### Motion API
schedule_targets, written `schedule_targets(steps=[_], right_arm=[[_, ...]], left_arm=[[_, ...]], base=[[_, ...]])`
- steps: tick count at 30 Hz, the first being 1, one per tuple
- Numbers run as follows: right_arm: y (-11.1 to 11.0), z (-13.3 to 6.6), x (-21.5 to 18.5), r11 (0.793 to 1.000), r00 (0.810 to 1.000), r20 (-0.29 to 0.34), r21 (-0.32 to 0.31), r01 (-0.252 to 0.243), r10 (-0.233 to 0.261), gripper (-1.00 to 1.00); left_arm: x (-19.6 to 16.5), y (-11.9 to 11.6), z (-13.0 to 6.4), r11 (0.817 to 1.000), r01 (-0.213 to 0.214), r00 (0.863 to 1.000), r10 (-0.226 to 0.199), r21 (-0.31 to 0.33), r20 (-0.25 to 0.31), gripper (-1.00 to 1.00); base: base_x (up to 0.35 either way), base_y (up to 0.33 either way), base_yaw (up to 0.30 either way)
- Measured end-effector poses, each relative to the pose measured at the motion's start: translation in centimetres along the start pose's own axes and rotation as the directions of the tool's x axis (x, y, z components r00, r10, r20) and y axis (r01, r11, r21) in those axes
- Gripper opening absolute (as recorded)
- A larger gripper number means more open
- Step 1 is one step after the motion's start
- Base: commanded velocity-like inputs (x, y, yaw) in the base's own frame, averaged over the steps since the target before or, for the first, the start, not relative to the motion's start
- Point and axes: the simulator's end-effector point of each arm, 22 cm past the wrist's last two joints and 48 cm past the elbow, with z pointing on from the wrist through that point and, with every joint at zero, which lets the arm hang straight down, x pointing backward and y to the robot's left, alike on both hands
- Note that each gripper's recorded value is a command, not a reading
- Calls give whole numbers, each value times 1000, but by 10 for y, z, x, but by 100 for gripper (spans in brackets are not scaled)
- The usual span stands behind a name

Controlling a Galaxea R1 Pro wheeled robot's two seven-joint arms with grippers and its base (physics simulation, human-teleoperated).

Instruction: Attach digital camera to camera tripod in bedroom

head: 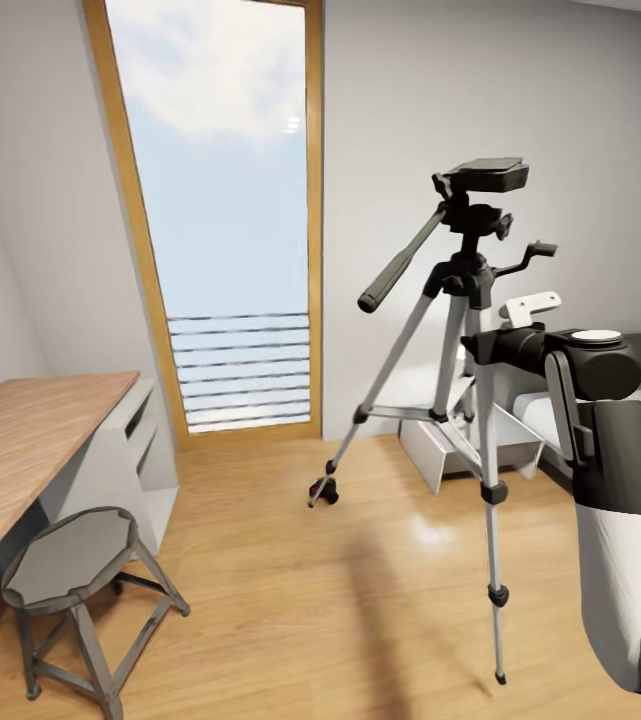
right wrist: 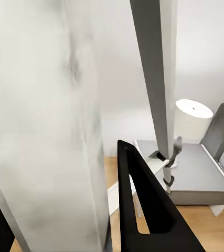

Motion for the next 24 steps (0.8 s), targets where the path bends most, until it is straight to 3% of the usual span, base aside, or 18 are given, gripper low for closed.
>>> schedule_targets(steps=[24], right_arm=[[-1,0,0,1000,1000,-1,4,1,-1,-100]], left_arm=[[-1,1,0,1000,0,1000,0,-2,1,100]], base=[[0,-283,0]])
